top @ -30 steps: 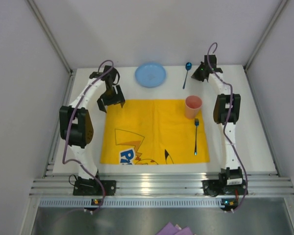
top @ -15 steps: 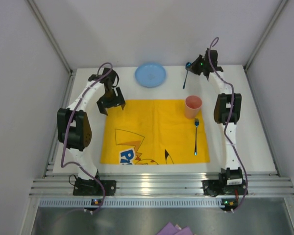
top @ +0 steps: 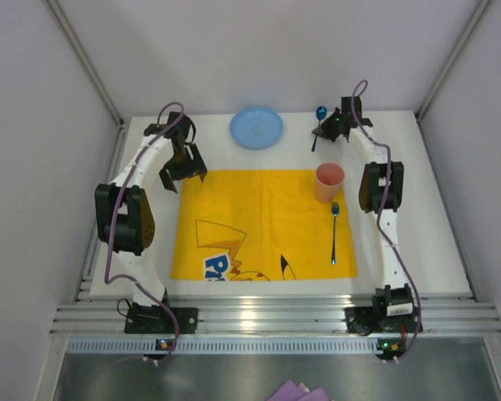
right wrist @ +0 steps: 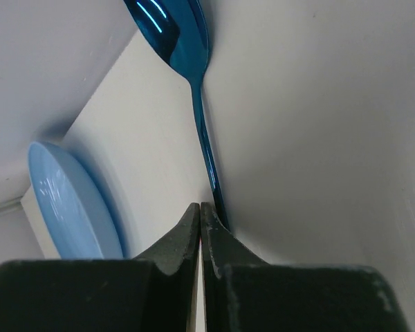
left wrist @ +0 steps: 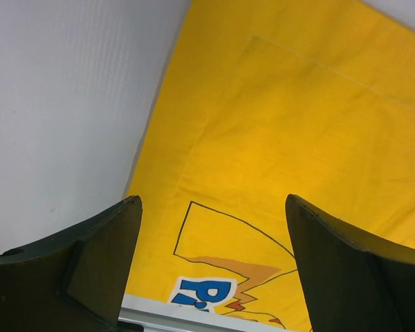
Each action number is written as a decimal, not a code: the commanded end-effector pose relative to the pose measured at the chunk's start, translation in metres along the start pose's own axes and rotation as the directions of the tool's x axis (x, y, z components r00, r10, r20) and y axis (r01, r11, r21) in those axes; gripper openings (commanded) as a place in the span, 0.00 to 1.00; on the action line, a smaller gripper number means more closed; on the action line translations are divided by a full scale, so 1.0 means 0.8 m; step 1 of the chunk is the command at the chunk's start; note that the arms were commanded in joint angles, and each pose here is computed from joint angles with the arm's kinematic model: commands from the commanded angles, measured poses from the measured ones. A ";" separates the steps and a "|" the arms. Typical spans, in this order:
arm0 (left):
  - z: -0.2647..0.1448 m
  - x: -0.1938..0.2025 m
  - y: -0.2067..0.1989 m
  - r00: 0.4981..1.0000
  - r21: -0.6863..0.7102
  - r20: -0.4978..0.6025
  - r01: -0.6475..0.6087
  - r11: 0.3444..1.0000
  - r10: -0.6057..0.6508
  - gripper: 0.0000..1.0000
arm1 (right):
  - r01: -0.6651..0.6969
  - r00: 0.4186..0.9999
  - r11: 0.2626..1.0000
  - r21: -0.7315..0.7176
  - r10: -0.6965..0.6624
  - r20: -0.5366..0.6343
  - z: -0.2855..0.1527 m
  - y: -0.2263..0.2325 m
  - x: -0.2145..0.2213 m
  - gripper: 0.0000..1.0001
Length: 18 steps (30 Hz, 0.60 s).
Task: Set the dinner table for one person
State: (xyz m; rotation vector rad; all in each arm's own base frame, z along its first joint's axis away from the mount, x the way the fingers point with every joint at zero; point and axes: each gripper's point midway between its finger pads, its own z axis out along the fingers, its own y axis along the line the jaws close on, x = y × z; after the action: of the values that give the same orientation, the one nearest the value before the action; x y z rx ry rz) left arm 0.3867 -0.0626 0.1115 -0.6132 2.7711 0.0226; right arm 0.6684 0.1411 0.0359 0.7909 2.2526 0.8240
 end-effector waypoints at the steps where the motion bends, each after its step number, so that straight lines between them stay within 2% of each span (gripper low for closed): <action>1: -0.002 -0.022 -0.003 0.999 0.006 0.028 0.025 1.000 -0.025 0.90 | -0.066 0.998 0.994 0.093 0.064 0.027 -0.006 -0.025 -0.012 0.00; 4: 0.004 -0.025 -0.007 1.000 0.004 0.017 0.021 1.000 -0.021 0.90 | -0.104 0.995 0.986 0.130 0.102 0.018 -0.016 -0.045 -0.019 0.00; 9: 0.012 -0.018 -0.009 1.000 0.012 -0.018 0.004 1.000 -0.004 0.89 | -0.062 0.997 0.955 0.289 0.071 -0.019 -0.051 -0.109 -0.010 0.00; 10: 0.013 -0.015 -0.009 1.000 0.014 -0.024 0.001 1.000 0.000 0.89 | -0.084 0.996 0.945 0.316 0.087 0.006 -0.067 -0.136 -0.033 0.00; 12: 0.015 -0.012 -0.011 0.999 0.026 -0.031 -0.007 1.000 0.008 0.89 | -0.065 0.997 0.928 0.366 0.073 -0.007 -0.091 -0.169 -0.034 0.00; 16: 0.015 -0.010 -0.012 0.999 0.038 -0.033 -0.017 0.999 0.018 0.89 | -0.026 0.998 0.905 0.425 0.051 -0.046 -0.129 -0.204 -0.023 0.00; 18: 0.013 -0.009 -0.011 0.999 0.042 -0.032 -0.018 0.999 0.019 0.89 | 0.031 0.996 0.921 0.388 0.002 -0.085 -0.144 -0.192 -0.017 0.00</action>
State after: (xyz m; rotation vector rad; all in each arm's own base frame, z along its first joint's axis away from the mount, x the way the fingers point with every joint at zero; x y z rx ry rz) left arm 0.4009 -0.0652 0.0977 -0.6105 2.8058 -0.0114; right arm 0.5955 0.0177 0.0293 0.9739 2.3647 0.5883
